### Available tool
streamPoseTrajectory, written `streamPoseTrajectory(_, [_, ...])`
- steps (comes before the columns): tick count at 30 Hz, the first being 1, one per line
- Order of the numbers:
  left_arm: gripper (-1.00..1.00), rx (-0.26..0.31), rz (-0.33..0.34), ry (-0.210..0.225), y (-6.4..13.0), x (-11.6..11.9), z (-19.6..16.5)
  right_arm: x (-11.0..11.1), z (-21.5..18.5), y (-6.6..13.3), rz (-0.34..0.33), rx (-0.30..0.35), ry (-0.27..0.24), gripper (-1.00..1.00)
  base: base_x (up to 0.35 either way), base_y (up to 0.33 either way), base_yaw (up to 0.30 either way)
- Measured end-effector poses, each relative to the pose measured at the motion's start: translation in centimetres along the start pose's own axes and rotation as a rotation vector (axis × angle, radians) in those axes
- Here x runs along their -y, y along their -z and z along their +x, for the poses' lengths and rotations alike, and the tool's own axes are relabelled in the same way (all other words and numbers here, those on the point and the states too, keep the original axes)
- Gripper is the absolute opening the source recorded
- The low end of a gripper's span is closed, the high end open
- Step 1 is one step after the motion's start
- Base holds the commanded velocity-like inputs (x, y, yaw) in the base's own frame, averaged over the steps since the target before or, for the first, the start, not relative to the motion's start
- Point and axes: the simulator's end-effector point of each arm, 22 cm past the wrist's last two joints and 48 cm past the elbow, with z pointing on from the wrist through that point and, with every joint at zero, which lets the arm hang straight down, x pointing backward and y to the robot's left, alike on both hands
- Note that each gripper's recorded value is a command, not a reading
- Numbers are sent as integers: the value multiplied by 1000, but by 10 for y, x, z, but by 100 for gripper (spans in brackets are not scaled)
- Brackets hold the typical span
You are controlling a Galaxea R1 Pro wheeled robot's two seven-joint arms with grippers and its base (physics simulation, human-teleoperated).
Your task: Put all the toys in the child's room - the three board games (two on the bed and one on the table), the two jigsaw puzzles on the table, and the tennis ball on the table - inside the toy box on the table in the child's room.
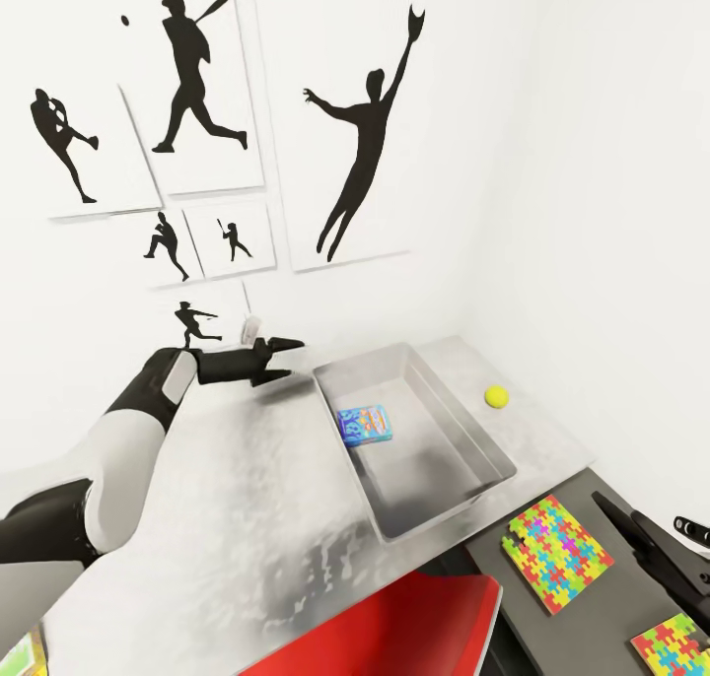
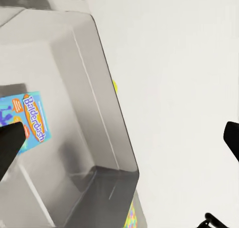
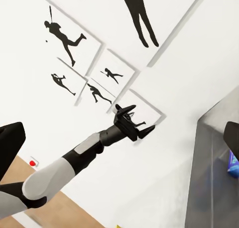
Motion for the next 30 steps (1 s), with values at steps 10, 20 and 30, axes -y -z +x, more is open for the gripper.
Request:
streamPoseTrajectory(10, [100,60,-39,-4,52,-27,-25,0,0,0,-1,2,0,100,0,0,0])
streamPoseTrajectory(20, [100,106,-75,37,117,-76,-17,-5,-1,-1,-12,7,7,100,0,0,0])
streamPoseTrajectory(30, [100,123,-25,38,150,-121,41,-11,-3,-1,-24,16,44,100,0,0,0])
